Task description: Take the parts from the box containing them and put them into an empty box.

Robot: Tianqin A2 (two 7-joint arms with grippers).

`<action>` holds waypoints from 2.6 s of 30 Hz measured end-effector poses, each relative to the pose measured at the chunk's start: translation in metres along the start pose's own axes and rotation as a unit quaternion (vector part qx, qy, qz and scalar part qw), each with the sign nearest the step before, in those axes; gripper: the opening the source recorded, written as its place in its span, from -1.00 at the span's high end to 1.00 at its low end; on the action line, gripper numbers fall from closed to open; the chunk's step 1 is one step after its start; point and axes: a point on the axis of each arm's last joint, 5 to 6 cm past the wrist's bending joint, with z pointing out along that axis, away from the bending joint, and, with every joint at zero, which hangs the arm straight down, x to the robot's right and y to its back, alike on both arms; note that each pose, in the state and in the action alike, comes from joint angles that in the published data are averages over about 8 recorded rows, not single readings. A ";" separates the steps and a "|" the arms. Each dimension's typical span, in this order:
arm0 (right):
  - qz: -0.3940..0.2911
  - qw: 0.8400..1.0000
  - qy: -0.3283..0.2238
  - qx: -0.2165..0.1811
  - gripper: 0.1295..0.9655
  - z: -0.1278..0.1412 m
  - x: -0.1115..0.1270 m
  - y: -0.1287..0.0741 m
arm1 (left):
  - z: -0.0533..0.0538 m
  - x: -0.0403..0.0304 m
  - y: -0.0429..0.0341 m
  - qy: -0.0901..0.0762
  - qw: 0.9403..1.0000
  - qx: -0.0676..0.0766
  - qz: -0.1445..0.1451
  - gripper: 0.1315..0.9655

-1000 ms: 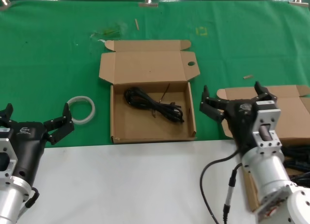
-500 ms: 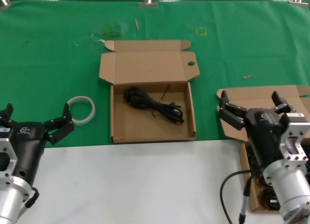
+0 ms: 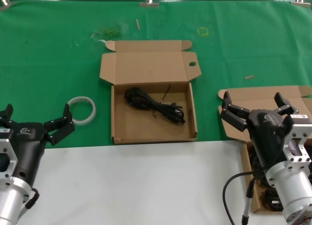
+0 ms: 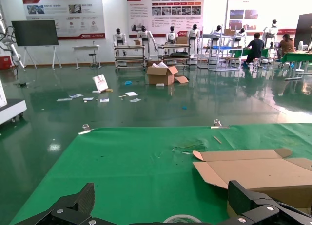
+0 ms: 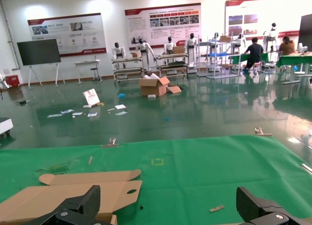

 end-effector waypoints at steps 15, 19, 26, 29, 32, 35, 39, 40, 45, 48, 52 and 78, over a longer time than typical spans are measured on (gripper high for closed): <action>0.000 1.000 0.000 0.000 -1.00 0.000 0.000 0.000 | 0.000 0.0000 0.0000 0.000 1.000 0.000 0.000 -1.00; 0.000 1.000 0.000 0.000 -1.00 0.000 0.000 0.000 | 0.000 0.0000 0.0000 0.000 1.000 0.000 0.000 -1.00; 0.000 1.000 0.000 0.000 -1.00 0.000 0.000 0.000 | 0.000 0.0000 0.0000 0.000 1.000 0.000 0.000 -1.00; 0.000 1.000 0.000 0.000 -1.00 0.000 0.000 0.000 | 0.000 0.0000 0.0000 0.000 1.000 0.000 0.000 -1.00; 0.000 1.000 0.000 0.000 -1.00 0.000 0.000 0.000 | 0.000 0.0000 0.0000 0.000 1.000 0.000 0.000 -1.00; 0.000 1.000 0.000 0.000 -1.00 0.000 0.000 0.000 | 0.000 0.0000 0.0000 0.000 1.000 0.000 0.000 -1.00; 0.000 1.000 0.000 0.000 -1.00 0.000 0.000 0.000 | 0.000 0.0000 0.0000 0.000 1.000 0.000 0.000 -1.00; 0.000 1.000 0.000 0.000 -1.00 0.000 0.000 0.000 | 0.000 0.0000 0.0000 0.000 1.000 0.000 0.000 -1.00; 0.000 1.000 0.000 0.000 -1.00 0.000 0.000 0.000 | 0.000 0.0000 0.0000 0.000 1.000 0.000 0.000 -1.00; 0.000 1.000 0.000 0.000 -1.00 0.000 0.000 0.000 | 0.000 0.0000 0.0000 0.000 1.000 0.000 0.000 -1.00; 0.000 1.000 0.000 0.000 -1.00 0.000 0.000 0.000 | 0.000 0.0000 0.0000 0.000 1.000 0.000 0.000 -1.00; 0.000 1.000 0.000 0.000 -1.00 0.000 0.000 0.000 | 0.000 0.0000 0.0000 0.000 1.000 0.000 0.000 -1.00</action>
